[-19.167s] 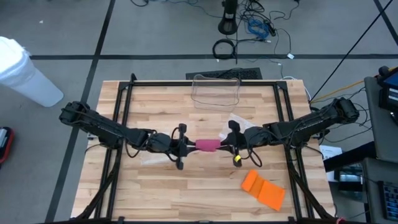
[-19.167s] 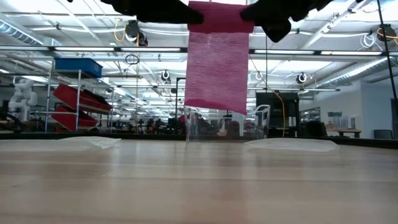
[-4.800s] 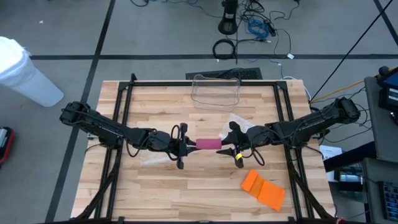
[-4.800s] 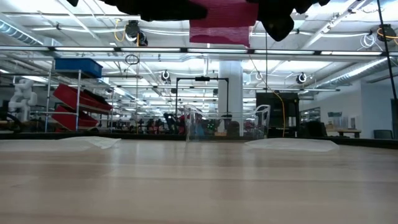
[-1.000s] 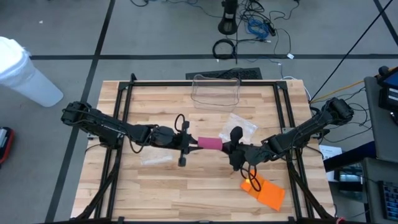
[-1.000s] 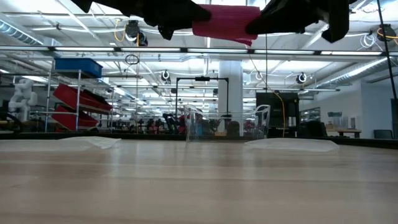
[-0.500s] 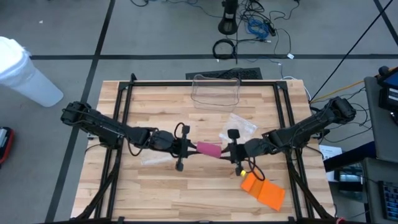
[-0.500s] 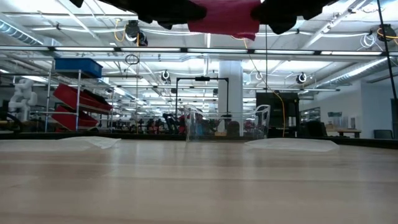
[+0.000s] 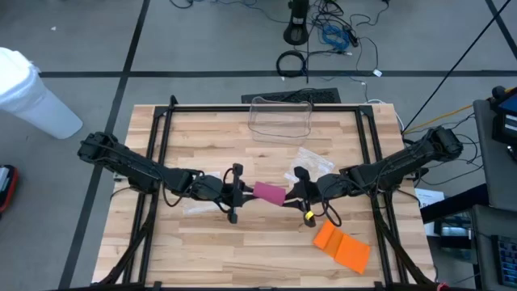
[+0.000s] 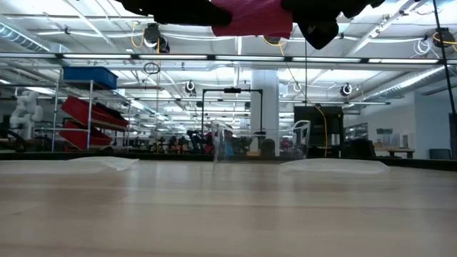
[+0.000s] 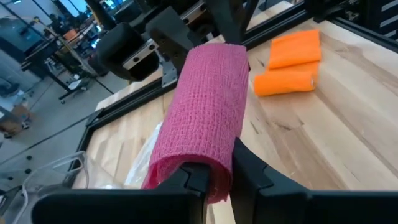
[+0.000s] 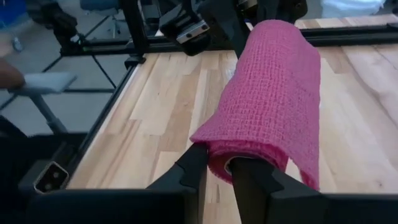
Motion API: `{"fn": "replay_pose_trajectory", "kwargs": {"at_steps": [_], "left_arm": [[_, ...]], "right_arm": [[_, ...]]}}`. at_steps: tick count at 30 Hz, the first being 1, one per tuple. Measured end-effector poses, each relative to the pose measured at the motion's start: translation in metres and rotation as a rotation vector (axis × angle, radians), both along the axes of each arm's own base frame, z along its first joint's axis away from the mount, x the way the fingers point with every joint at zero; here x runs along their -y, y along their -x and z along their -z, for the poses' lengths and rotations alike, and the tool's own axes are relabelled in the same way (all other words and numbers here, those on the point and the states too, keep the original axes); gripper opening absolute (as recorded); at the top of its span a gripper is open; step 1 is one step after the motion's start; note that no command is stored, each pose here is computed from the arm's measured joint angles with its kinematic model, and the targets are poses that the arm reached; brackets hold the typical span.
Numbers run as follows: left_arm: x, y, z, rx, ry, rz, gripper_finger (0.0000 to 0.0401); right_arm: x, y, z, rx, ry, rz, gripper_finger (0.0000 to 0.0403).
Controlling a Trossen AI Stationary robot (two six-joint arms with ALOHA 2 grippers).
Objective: Roll bandage
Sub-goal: Roll the pink bandage
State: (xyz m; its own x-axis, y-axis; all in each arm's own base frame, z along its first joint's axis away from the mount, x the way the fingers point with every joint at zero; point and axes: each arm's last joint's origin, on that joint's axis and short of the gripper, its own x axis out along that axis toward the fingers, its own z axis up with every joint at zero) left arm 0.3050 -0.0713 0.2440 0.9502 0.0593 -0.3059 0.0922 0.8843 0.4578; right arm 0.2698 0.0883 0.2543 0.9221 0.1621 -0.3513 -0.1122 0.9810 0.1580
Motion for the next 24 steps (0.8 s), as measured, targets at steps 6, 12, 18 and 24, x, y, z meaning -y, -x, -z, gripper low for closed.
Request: {"fn": "replay_pose_trajectory", "kwargs": {"at_steps": [6,12,18,24], "left_arm": [[-0.0007,0.0003,0.0006,0.001,0.027,-0.037,0.0043],[-0.0013,0.0003,0.001,0.002,0.05,-0.056,0.0043],[-0.0018,-0.0002,0.0006,0.013,0.167,-0.07,0.0043],[-0.0005,-0.0011,-0.002,0.045,0.255,-0.057,0.0043]], "right_arm": [[0.0012,-0.0005,-0.0003,-0.008,-0.071,0.032,0.011],[0.0008,-0.0011,-0.0023,0.006,-0.114,0.047,0.0189],[0.0035,-0.0021,-0.0045,0.036,-0.166,0.178,0.0195],[0.0055,-0.0018,-0.0052,0.047,-0.174,0.245,0.0093]]}}
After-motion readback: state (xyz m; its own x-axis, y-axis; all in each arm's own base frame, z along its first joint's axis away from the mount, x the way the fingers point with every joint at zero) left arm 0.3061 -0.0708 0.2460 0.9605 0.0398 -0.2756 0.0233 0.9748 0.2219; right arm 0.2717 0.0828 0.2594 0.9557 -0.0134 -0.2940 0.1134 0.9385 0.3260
